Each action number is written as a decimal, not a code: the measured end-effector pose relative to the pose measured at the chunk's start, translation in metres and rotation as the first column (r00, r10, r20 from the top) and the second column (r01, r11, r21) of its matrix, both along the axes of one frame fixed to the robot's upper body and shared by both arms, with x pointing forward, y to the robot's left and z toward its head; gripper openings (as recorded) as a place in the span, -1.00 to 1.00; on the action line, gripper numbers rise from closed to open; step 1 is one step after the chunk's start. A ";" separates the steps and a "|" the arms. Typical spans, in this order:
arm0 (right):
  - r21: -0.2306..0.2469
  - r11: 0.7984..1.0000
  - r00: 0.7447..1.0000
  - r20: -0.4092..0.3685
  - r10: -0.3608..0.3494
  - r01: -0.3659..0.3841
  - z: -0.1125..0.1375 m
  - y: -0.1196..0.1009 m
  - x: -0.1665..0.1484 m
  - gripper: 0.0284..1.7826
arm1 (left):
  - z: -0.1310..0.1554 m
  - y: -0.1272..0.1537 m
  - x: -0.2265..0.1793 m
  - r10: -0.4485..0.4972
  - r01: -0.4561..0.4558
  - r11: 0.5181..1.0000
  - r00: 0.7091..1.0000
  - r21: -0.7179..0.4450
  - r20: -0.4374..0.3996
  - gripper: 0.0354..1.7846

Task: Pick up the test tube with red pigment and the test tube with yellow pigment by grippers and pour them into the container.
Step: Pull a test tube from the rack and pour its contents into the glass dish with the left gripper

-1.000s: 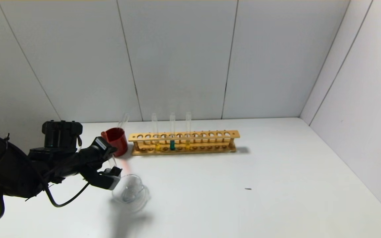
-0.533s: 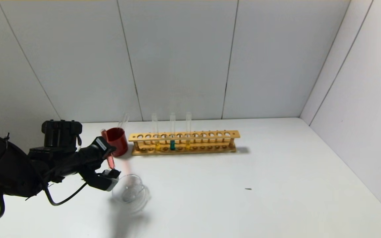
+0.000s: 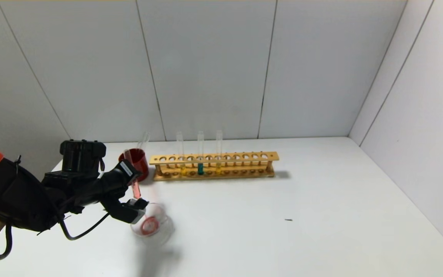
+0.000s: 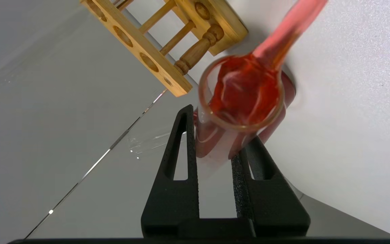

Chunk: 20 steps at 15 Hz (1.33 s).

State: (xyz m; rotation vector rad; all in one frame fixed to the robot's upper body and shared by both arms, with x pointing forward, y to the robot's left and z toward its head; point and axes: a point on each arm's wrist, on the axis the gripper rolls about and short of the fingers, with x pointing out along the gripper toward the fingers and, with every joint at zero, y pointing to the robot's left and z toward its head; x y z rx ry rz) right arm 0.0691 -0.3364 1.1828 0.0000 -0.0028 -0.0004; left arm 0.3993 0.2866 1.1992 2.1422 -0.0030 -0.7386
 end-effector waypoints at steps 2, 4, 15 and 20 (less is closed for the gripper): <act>0.000 1.000 1.000 0.000 0.000 0.000 0.000 0.000 0.000 0.96 | 0.000 0.000 0.000 -0.003 0.003 1.000 1.000 0.000 0.001 -0.66; 0.000 1.000 1.000 0.000 0.000 0.000 0.000 0.000 0.000 0.96 | 0.001 -0.001 0.000 -0.008 0.008 1.000 1.000 0.003 0.003 -0.66; 0.000 1.000 1.000 0.000 0.000 0.000 0.000 0.000 0.000 0.96 | 0.009 -0.001 -0.001 -0.054 0.046 0.997 0.991 0.068 0.123 -0.66; 0.000 1.000 1.000 0.000 0.000 0.000 0.000 0.000 0.000 0.96 | 0.007 -0.001 -0.003 -0.051 0.044 0.997 0.993 0.064 0.107 -0.66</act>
